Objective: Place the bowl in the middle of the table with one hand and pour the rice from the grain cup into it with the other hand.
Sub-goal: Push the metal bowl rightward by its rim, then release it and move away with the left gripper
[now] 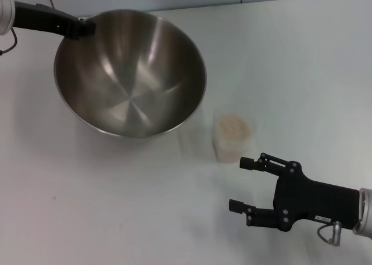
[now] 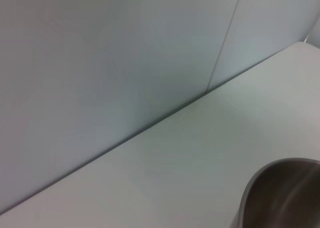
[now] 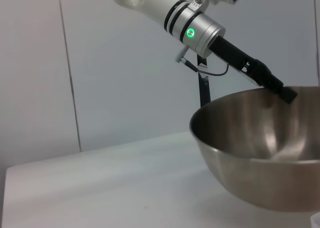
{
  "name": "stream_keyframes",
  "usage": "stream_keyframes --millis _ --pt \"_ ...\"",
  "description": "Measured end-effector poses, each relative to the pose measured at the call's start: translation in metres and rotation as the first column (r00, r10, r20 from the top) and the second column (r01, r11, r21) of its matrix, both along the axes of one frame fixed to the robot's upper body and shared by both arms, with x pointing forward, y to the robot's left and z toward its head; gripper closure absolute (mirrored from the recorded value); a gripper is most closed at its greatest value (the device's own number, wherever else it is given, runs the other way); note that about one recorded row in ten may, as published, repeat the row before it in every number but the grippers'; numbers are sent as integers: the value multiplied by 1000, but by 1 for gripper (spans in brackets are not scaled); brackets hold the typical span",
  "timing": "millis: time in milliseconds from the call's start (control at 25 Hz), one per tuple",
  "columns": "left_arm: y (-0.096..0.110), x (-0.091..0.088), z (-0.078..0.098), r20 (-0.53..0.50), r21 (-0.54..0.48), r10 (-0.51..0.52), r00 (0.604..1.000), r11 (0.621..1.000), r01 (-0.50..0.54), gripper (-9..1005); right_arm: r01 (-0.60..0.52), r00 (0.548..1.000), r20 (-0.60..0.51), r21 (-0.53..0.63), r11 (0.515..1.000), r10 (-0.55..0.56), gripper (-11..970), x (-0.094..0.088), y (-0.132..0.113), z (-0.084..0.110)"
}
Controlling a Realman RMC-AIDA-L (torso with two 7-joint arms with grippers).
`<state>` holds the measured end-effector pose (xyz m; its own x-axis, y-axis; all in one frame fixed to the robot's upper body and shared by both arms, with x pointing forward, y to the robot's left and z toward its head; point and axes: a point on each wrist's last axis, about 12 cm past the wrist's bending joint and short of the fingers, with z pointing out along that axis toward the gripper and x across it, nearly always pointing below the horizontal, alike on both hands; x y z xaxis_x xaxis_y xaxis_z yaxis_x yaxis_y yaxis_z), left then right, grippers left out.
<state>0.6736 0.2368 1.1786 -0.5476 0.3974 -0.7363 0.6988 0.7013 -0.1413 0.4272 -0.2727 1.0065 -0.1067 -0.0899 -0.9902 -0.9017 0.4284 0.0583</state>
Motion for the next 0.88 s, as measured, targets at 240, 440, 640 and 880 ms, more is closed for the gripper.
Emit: stream_keyframes --millis 240,440,640,880 --pt "-3 4 2 -4 -13 1 1000 1000 -1 954 -7 1000 2 2 1000 7 134 2 2 1" --pt "-10 9 -2 8 1 19 1000 1000 -19 955 -9 1000 -1 -3 1000 9 134 3 3 0" --pt "-11 10 -12 1 31 39 999 999 -39 955 -9 1000 -2 -4 1000 9 134 2 3 0" --pt "-9 6 -20 -13 32 52 999 998 -52 955 -10 1000 -1 -4 1000 10 134 3 3 0"
